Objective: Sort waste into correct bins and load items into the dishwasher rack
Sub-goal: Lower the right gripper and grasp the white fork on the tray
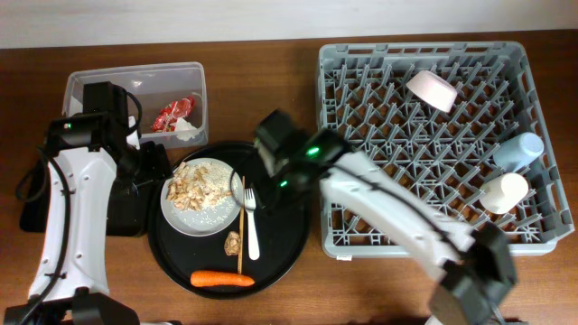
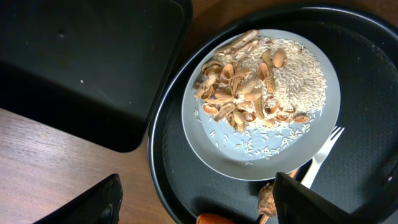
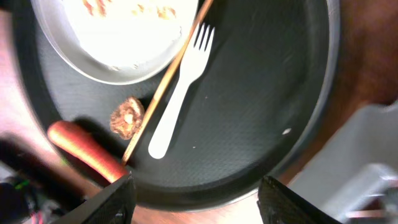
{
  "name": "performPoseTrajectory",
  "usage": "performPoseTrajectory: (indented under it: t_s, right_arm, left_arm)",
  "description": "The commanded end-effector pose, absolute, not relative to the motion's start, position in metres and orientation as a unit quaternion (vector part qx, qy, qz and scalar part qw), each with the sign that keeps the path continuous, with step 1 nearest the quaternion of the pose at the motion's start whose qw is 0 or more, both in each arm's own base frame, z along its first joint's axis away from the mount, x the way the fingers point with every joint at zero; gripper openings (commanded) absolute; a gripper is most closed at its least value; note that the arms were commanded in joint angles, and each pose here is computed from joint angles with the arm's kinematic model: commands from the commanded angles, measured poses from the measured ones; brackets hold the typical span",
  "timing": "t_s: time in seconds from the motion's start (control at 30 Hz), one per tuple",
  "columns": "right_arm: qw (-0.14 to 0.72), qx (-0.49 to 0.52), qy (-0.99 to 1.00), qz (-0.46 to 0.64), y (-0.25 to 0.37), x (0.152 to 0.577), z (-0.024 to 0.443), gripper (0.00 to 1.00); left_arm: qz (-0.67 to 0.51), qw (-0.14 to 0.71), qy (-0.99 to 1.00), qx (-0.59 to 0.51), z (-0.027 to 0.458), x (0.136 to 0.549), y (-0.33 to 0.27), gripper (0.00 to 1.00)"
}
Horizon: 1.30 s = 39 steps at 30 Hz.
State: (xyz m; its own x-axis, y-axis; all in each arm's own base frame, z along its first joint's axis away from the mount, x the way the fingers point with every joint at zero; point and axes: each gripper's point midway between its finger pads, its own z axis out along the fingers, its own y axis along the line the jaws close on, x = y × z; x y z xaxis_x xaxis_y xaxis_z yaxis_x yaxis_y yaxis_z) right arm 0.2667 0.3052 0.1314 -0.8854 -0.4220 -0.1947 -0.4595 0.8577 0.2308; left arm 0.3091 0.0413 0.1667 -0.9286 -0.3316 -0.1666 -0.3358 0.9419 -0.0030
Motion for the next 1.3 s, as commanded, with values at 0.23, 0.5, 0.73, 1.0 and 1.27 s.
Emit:
performPoseTrajectory:
  t_s: [0.23, 0.5, 0.73, 1.0, 1.27]
  right_arm:
    - [0.056, -0.147, 0.986, 0.064, 0.346, 0.252, 0.054, 0.66]
    - [0.046, -0.114, 0.992, 0.041, 0.345, 0.256, 0.025, 0.62]
    - [0.048, -0.095, 0.994, 0.035, 0.346, 0.26, 0.011, 0.61]
    - [0.072, -0.081, 0.994, 0.003, 0.336, 0.27, 0.007, 0.55]
    - [0.048, -0.083, 0.995, 0.036, 0.349, 0.262, 0.003, 0.55]
  left_arm:
    - [0.019, 0.093, 0.976, -0.195, 0.168, 0.313, 0.053, 0.77]
    - [0.02, 0.092, 0.974, -0.206, 0.168, 0.311, 0.058, 0.77]
    - [0.02, 0.092, 0.974, -0.206, 0.168, 0.312, 0.058, 0.77]
    - [0.02, 0.092, 0.974, -0.206, 0.168, 0.311, 0.058, 0.78]
    - [0.018, 0.092, 0.974, -0.206, 0.168, 0.311, 0.058, 0.77]
